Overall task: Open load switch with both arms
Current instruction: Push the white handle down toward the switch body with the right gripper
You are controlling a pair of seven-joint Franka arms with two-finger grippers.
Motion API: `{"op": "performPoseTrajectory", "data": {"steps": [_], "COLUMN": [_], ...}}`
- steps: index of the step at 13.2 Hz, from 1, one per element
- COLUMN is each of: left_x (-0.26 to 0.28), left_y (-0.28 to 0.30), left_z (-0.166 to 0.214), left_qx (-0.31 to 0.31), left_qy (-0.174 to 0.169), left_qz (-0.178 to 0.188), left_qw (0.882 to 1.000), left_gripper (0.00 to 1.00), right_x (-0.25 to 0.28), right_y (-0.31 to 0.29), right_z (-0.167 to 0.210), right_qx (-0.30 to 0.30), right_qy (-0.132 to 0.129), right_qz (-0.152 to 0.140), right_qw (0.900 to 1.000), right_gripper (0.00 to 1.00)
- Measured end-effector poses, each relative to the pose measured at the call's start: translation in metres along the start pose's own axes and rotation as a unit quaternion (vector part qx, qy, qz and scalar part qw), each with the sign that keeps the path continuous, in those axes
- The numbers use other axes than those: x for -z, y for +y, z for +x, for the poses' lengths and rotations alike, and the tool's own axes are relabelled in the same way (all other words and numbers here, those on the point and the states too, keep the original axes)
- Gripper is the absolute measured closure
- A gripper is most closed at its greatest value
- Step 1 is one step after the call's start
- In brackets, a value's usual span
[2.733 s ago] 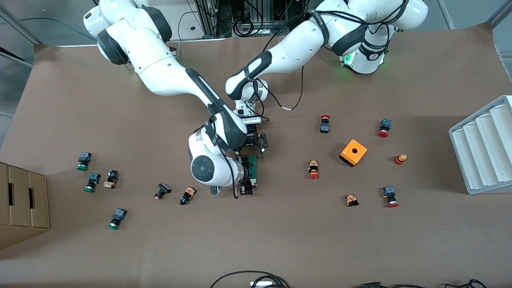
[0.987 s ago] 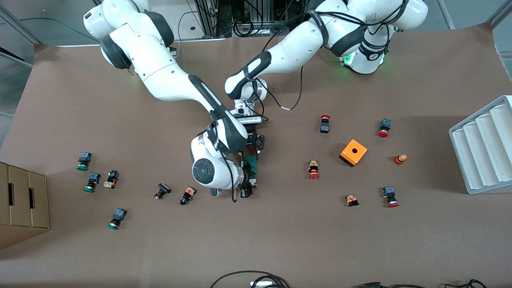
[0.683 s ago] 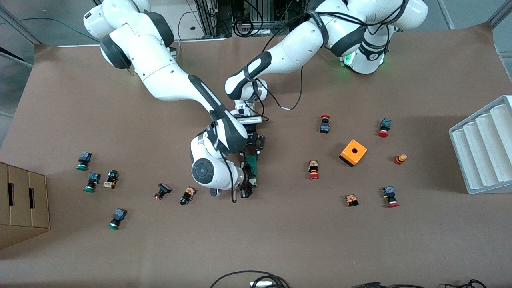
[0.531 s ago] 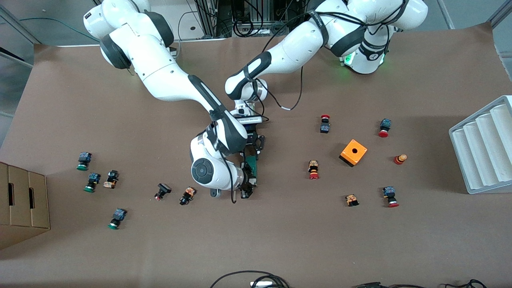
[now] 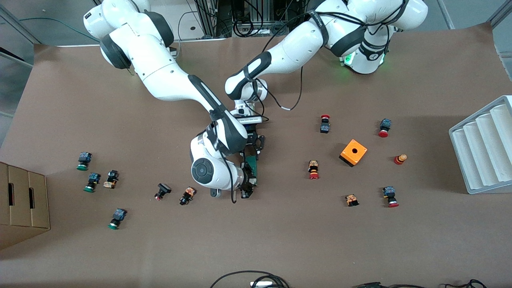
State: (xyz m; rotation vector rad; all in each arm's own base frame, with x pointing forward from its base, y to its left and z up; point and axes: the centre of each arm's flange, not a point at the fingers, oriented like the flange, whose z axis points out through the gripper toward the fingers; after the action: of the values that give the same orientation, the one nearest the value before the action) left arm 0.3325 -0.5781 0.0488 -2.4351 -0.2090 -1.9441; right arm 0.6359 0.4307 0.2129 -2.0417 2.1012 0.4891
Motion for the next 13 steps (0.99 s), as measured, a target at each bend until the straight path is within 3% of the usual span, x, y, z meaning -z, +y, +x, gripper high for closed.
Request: {"op": "performPoseTrajectory", "data": {"steps": [13], "left_x": [0.000], "left_y": [0.000], "left_z": [0.000], "left_qx": [-0.004], "left_qy": [0.000], "left_qz": [0.000], "left_qw": [1.000], "left_gripper": [0.48], "right_x": [0.016], "right_y": [0.007], "right_z": [-0.002], "right_qx": [0.003], "right_qy": [-0.001], "right_qz": [0.001], "right_qw": [1.000], "right_gripper": [0.73]}}
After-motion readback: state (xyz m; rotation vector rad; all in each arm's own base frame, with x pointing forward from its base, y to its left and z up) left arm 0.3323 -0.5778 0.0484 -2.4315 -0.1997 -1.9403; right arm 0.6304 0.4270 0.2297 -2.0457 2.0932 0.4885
